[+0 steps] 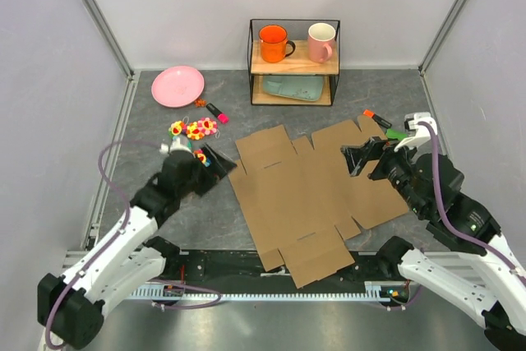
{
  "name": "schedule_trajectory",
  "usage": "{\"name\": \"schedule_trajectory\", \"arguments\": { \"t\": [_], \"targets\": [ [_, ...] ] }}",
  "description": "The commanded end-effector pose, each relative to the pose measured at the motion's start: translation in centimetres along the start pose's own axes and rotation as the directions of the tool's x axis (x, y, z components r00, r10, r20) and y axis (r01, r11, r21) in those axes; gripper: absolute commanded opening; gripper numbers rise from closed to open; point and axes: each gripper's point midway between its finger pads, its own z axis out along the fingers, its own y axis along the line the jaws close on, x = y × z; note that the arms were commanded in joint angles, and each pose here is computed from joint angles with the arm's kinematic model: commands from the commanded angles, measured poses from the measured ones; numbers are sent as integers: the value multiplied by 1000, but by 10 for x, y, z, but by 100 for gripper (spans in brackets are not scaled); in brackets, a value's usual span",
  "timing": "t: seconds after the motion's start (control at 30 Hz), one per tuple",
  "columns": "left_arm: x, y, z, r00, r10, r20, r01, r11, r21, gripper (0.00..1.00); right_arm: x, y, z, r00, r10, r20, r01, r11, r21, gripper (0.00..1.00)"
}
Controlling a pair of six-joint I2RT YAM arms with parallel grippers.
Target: Fold the paper box
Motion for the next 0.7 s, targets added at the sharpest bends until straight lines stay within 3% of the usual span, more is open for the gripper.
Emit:
{"name": "schedule_trajectory", "arguments": {
  "t": [0.0,0.33,0.5,0.67],
  "targets": [
    [23,-4,0,969,-240,64,236,969,68,100,4,10,12,1000,27,7,-27,999,-35,98],
    [117,65,24,946,-321,-39,316,944,-99,99,58,9,41,993,38,-114,-42,999,-29,98],
    [130,83,32,943,-331,-45,323,938,-125,96,80,7,46,986,50,-160,-55,998,-25,98],
    [129,78,43,941,-337,-31,335,941,-55,88,91,4,52,982,52,-180,-56,998,-17,98]
  ]
}}
